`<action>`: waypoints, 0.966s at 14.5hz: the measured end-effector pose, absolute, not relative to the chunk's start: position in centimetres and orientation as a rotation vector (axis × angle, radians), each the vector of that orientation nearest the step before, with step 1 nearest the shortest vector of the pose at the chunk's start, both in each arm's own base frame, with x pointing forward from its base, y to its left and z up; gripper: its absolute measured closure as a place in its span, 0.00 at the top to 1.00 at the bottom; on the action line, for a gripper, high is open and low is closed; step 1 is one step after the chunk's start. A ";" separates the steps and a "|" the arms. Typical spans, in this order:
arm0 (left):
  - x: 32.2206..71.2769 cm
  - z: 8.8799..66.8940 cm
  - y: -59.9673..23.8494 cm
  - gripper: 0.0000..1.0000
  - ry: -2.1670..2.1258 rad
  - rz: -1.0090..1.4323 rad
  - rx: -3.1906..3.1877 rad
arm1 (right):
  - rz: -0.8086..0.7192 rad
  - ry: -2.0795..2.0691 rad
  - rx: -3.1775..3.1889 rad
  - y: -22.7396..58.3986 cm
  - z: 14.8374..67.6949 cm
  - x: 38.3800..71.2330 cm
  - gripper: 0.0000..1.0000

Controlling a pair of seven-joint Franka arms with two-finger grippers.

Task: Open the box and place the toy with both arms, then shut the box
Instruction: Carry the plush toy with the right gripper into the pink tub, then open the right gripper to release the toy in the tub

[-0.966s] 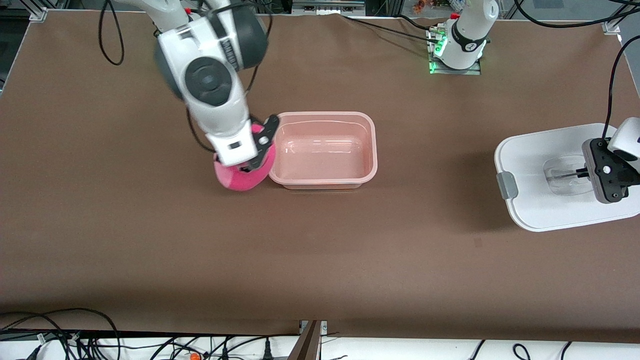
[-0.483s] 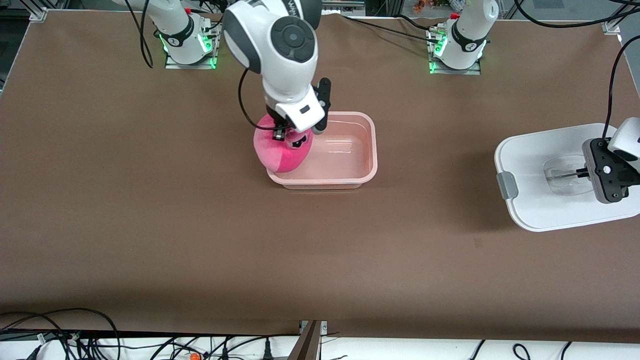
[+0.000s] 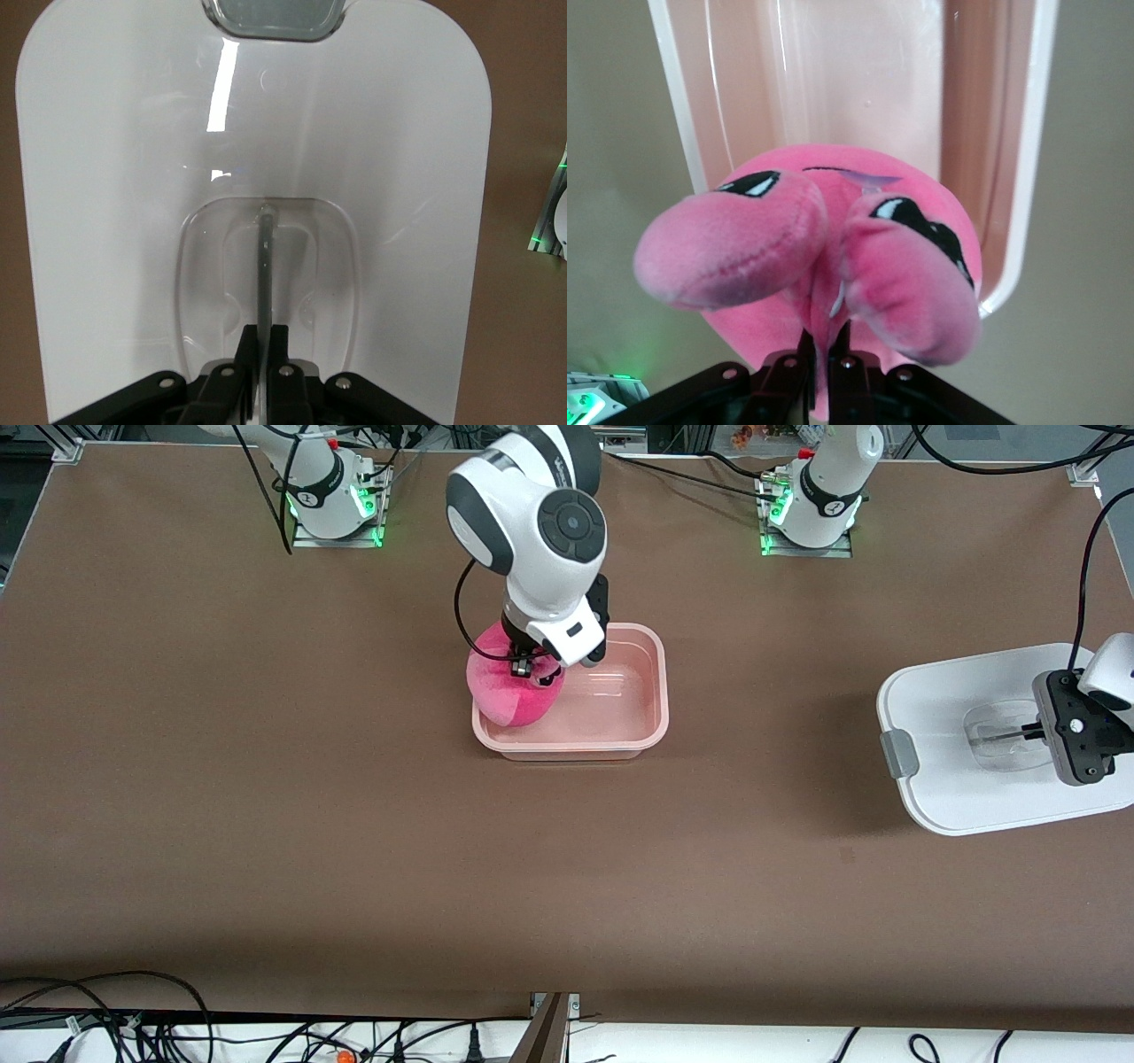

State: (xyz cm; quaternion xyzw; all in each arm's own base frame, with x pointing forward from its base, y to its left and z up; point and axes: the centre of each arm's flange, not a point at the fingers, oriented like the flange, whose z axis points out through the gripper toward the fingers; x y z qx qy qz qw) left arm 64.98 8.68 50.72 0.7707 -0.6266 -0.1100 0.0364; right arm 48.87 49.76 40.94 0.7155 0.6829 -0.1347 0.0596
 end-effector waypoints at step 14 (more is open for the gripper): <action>65.0 50.7 8.8 0.07 -1.922 -0.338 2.368 | -0.197 1.841 2.314 55.2 30.7 48.8 0.70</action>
